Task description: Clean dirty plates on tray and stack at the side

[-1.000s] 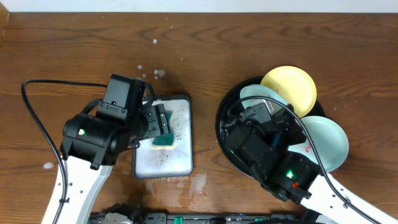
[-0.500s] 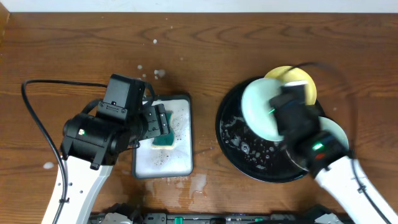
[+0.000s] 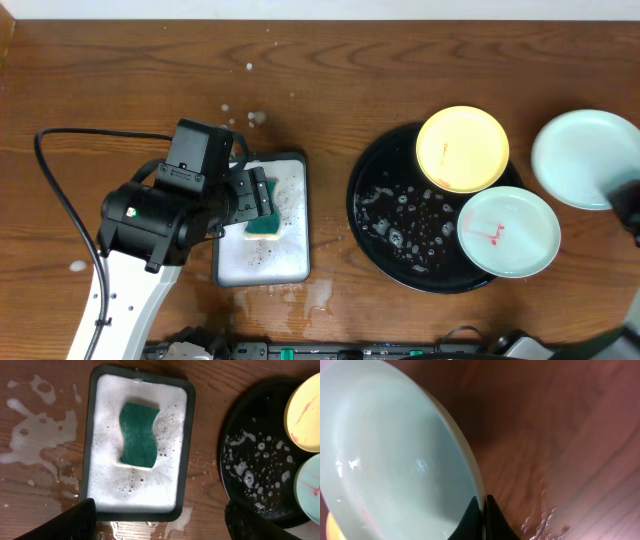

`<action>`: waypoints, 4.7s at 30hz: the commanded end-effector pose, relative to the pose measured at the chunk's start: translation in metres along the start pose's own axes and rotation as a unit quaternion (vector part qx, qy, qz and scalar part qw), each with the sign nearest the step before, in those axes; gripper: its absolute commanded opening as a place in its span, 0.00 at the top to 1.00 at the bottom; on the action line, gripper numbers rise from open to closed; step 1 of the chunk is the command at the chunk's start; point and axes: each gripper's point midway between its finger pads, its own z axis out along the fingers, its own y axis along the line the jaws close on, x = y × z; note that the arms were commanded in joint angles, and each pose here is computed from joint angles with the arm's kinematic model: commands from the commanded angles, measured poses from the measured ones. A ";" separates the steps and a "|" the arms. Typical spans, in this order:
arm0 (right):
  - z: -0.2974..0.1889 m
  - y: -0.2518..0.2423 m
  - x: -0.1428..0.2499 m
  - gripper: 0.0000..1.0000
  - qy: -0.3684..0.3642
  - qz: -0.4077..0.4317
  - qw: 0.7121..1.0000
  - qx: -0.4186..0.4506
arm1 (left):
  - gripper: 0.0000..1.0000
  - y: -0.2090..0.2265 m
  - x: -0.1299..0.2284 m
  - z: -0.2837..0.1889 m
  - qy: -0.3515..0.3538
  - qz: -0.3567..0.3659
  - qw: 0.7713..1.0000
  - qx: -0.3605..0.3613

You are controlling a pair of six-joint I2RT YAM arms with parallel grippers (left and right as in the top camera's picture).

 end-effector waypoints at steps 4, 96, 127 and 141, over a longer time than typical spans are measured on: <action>0.050 -0.038 -0.017 0.99 0.009 0.083 0.996 0.024 | 0.18 0.002 0.000 -0.001 -0.001 -0.001 1.000 -0.001; 0.028 0.066 0.230 0.99 0.296 -0.333 0.887 -0.120 | 0.17 0.001 0.000 -0.001 -0.001 -0.001 1.000 -0.001; 0.057 0.077 0.179 0.66 0.210 -0.353 0.902 -0.130 | 0.17 0.005 0.006 -0.001 0.010 -0.001 1.000 -0.008; 0.045 0.053 0.131 0.53 0.115 -0.343 0.932 -0.022 | 0.17 0.005 0.006 -0.001 0.010 -0.001 1.000 -0.007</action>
